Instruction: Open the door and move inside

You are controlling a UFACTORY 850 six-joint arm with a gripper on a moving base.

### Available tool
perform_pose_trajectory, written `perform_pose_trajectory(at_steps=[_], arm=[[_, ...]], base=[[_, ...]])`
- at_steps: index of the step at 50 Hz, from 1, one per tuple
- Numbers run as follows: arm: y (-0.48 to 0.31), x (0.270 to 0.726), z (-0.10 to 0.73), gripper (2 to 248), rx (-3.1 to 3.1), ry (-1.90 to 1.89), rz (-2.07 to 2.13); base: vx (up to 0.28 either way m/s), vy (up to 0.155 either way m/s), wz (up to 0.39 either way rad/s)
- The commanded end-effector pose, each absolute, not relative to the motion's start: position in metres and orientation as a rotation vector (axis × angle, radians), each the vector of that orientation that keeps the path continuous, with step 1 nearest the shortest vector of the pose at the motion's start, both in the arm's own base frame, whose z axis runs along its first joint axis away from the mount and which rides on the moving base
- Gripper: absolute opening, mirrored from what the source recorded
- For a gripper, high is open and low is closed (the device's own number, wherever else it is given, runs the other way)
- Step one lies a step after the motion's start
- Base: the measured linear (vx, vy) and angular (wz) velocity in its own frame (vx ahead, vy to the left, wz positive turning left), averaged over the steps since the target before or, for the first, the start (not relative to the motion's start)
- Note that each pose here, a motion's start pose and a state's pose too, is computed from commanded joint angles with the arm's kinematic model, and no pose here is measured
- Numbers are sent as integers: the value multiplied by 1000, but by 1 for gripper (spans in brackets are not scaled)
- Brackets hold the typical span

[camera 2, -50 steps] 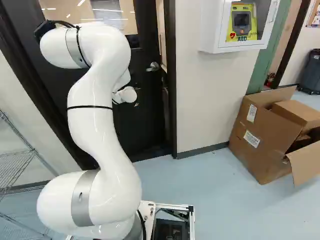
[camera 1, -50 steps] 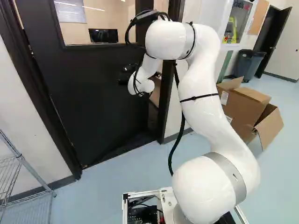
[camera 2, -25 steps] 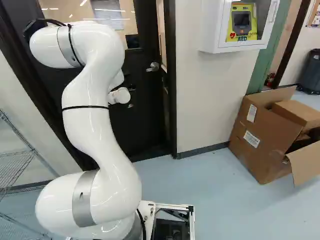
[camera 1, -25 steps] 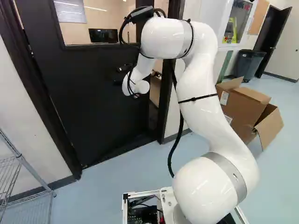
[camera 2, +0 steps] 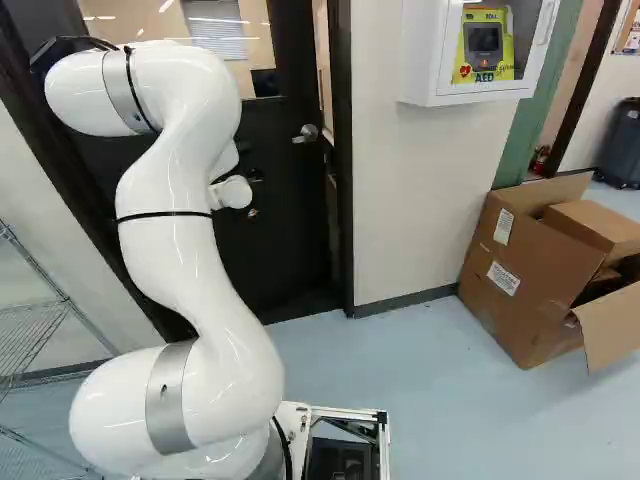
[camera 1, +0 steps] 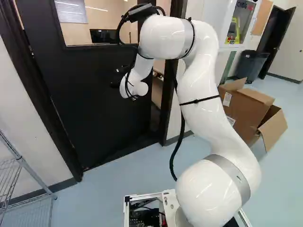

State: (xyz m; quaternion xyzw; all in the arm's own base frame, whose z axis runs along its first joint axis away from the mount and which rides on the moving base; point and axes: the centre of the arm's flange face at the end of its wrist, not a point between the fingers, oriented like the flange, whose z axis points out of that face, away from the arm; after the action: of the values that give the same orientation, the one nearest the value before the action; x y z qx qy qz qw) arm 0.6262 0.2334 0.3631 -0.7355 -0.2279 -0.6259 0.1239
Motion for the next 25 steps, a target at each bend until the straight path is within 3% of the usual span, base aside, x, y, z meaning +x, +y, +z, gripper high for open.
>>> perform_pose_trajectory(at_steps=[25], arm=[[239,649,359,247,-2126,-659,-1849]], base=[[0,0,0]])
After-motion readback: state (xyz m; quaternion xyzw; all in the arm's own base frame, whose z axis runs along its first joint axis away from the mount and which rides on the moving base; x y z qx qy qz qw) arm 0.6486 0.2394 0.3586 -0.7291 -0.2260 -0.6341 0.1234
